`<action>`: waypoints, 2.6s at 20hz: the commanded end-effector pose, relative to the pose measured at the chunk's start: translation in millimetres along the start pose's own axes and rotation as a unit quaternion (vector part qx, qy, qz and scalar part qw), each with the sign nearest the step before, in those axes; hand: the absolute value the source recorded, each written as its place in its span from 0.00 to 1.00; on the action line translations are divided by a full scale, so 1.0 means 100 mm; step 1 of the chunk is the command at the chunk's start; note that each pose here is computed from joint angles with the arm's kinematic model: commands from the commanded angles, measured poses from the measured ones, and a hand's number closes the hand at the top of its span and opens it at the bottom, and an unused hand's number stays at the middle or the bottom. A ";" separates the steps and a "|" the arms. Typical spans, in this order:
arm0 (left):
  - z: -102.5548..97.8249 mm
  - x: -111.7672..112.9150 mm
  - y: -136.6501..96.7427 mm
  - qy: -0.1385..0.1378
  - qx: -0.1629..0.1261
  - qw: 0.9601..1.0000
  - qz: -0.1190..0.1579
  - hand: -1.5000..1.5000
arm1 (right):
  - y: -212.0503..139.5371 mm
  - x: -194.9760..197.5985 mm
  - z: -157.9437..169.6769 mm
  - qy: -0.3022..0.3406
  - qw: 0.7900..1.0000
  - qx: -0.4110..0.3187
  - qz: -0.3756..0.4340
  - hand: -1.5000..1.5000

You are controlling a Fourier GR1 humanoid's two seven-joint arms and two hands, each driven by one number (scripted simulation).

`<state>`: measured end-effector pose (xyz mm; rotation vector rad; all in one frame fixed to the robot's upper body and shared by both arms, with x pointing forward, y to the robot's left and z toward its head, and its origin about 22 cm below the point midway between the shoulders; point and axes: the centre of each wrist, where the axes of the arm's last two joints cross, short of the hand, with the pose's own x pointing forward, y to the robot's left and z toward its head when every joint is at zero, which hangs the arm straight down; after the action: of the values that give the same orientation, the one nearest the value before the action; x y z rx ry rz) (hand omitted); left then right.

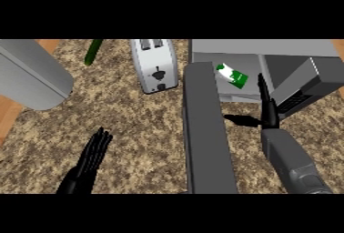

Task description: Pick up the milk, place it into the microwave and close the microwave

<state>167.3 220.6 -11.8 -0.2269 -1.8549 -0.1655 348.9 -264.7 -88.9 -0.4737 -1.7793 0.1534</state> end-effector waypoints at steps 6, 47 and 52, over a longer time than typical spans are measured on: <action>-0.17 0.07 -0.06 -0.008 0.002 1.000 -0.001 0.00 | -0.03 -0.31 0.55 -0.003 0.995 0.039 -0.088 0.00; -0.69 -0.75 -1.57 0.091 -0.300 0.944 -0.102 1.00 | -1.39 0.45 1.71 -0.096 0.956 0.068 -0.268 0.00; -0.82 -0.77 -1.73 0.086 -0.299 0.942 -0.128 1.00 | -1.48 0.61 1.61 -0.099 0.954 0.096 -0.266 0.00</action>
<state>218.5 44.1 -61.9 -0.4053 -1.6094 -0.8640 148.5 -350.5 -40.5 0.1263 -1.9909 -0.0507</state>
